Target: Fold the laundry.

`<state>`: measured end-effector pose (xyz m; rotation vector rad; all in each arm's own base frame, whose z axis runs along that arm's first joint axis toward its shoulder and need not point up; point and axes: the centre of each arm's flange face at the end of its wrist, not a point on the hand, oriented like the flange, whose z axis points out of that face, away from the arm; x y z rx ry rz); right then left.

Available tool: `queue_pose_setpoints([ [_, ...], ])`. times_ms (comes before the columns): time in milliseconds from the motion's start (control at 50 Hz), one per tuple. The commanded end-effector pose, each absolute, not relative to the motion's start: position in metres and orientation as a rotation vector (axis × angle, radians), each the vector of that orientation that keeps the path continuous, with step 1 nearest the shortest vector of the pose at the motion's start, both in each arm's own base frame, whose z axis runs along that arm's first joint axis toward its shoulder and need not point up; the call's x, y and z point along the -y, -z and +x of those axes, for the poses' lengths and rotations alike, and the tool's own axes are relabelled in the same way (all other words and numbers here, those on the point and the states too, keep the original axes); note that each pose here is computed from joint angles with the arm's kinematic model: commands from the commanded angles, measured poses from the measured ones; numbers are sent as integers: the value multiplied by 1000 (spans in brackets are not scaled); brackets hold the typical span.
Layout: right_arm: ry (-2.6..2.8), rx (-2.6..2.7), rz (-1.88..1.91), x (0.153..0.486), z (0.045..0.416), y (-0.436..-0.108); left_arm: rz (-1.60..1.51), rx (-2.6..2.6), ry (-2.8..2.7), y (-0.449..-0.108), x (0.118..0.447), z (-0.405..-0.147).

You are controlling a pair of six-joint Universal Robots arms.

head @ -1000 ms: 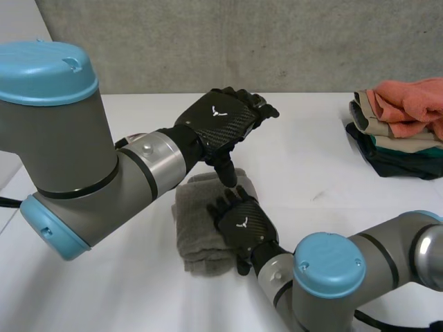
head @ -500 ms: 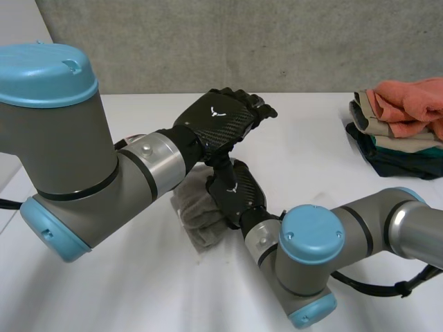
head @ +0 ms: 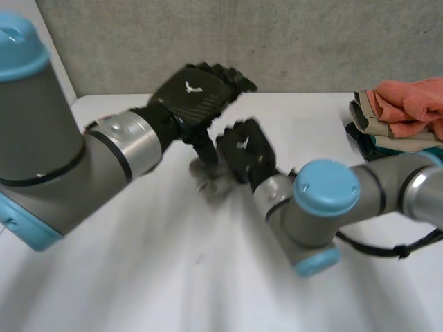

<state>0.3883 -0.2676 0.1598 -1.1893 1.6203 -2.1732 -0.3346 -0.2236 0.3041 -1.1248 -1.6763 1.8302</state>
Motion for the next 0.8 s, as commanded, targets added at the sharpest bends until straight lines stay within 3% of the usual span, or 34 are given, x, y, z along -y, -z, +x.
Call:
queue_pose_setpoints([
  [20,2484,-1386,-966,329,367,-239,-1066,1618,-1968,-336,232,-318],
  [120,2744,-1210,-717,382,313,-306,-1055,1592,-2002,-344,230,-316],
  [260,2879,-1243,-537,441,227,-329,-1061,1606,-1983,-339,228,-316],
  [360,2872,-1341,-587,482,153,-306,-1071,1617,-1960,-333,225,-317],
  [420,2827,-1398,-622,496,127,-287,-1072,1618,-1954,-332,224,-317],
  [500,2720,-1509,-662,511,93,-249,-1077,1634,-1935,-326,224,-318],
  [580,2567,-1672,-702,518,58,-190,-1082,1641,-1924,-321,224,-319],
  [660,2437,-1739,-752,512,49,-159,-1089,1642,-1909,-317,221,-321],
  [800,2393,-1775,-747,503,42,-154,-1093,1647,-1904,-313,223,-322],
])
